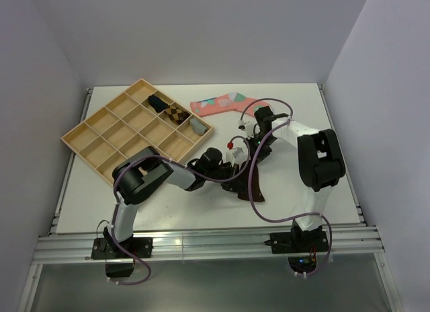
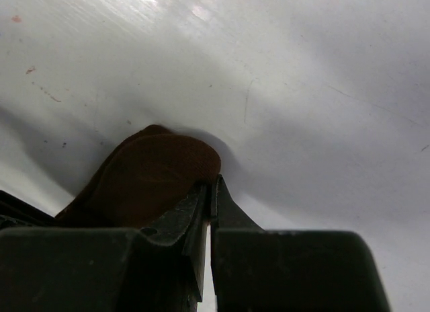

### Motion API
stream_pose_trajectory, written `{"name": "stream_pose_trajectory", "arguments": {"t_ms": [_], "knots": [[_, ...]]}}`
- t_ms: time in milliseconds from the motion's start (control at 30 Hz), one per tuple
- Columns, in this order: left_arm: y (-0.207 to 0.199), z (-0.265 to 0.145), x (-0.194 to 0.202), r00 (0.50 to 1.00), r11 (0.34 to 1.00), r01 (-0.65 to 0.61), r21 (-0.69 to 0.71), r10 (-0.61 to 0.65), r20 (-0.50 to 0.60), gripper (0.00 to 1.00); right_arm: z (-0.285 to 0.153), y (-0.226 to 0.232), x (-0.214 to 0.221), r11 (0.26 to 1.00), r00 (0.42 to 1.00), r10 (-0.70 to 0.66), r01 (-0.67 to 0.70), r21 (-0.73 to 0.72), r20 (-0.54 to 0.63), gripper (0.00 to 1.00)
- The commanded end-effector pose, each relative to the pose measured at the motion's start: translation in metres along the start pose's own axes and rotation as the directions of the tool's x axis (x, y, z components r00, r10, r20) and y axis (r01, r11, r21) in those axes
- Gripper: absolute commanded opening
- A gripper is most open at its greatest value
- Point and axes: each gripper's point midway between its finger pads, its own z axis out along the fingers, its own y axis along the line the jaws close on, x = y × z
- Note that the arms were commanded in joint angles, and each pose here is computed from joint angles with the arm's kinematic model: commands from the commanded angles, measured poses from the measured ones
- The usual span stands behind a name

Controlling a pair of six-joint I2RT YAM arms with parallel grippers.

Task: Roll the socks
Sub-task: Roll the sock at the center of the board.

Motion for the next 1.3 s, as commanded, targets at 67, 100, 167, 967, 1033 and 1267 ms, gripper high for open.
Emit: {"name": "stream_pose_trajectory", "arguments": {"t_ms": [67,100,167,967,1033,1267], "knots": [[0.047,-0.006,0.061,0.941,0.951,0.259,-0.169,-0.289,-0.179,0.0,-0.018,-0.025,-0.03,0.994,0.987,-0.038,0.022,0.106,0.154,0.0],[0.047,-0.006,0.062,0.933,0.945,0.278,-0.174,-0.308,-0.185,0.0,-0.019,-0.026,-0.03,0.994,0.986,-0.042,0.024,0.108,0.163,0.01],[0.05,-0.005,0.067,0.911,0.929,0.318,-0.189,-0.355,-0.208,0.01,-0.023,-0.023,-0.032,0.994,0.982,-0.053,0.036,0.099,0.182,0.09],[0.107,-0.017,0.091,0.782,0.799,0.415,-0.436,-0.558,-0.278,0.0,-0.086,0.019,0.027,0.856,0.789,-0.497,0.514,0.054,0.361,0.48],[0.112,-0.017,0.093,0.78,0.794,0.409,-0.45,-0.56,-0.279,0.0,-0.079,0.03,0.044,0.821,0.763,-0.54,0.57,0.025,0.356,0.49],[0.118,-0.018,0.097,0.769,0.788,0.413,-0.456,-0.57,-0.289,0.0,-0.069,0.052,0.071,0.678,0.607,-0.695,0.731,0.072,0.386,0.57]]}}
